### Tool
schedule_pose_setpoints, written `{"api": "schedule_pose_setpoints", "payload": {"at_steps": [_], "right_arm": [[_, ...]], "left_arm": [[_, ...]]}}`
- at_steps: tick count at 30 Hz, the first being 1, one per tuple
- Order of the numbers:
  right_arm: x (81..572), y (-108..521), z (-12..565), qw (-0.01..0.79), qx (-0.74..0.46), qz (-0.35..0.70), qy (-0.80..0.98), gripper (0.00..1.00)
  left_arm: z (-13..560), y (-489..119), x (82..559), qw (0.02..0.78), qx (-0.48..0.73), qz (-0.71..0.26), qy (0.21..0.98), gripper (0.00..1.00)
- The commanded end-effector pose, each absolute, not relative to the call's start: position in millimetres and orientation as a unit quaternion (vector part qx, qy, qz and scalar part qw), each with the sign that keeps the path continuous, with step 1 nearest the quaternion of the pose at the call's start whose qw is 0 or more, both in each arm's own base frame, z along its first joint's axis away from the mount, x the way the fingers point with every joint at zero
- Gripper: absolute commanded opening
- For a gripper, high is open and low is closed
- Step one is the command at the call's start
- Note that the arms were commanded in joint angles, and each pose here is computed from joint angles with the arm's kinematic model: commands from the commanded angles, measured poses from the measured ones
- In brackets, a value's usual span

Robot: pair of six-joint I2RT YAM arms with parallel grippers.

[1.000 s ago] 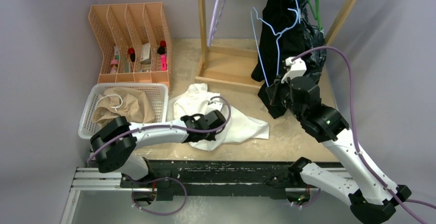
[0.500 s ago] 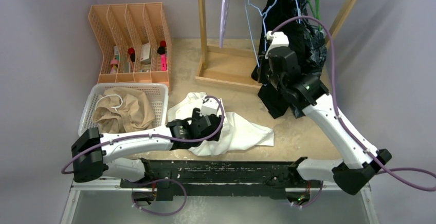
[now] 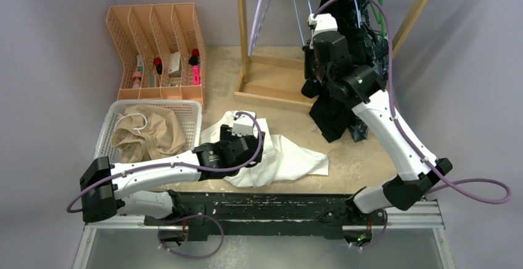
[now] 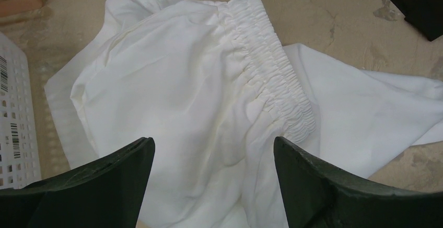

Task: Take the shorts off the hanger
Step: Place the hanger on the clothes rod.

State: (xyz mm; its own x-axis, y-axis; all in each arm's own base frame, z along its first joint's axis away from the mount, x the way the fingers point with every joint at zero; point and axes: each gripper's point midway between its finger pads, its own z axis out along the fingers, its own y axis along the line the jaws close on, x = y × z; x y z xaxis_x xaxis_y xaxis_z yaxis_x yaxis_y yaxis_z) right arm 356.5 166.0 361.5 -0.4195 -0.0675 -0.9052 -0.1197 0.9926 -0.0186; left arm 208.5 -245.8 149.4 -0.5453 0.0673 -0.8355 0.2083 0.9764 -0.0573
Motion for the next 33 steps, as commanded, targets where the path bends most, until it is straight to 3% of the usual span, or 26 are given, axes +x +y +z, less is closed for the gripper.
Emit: {"api": "schedule_pose_setpoints", "payload": {"at_steps": [1,19,33], "right_arm": [[362,167,389,0.55,-0.071,0.037,0.831,0.0],[407,174,402,0.534,-0.092,0.047,0.839,0.0],[422,184,373,0.503,-0.102,0.051,0.857,0.04]], "left_arm": [[170,-247,217,0.493,0.047,-0.08,0.865,0.84],[177,-238,217,0.503,0.045,-0.076,0.86,0.87],[176,-238,216,0.5,0.048,-0.075,0.862,0.87]]}}
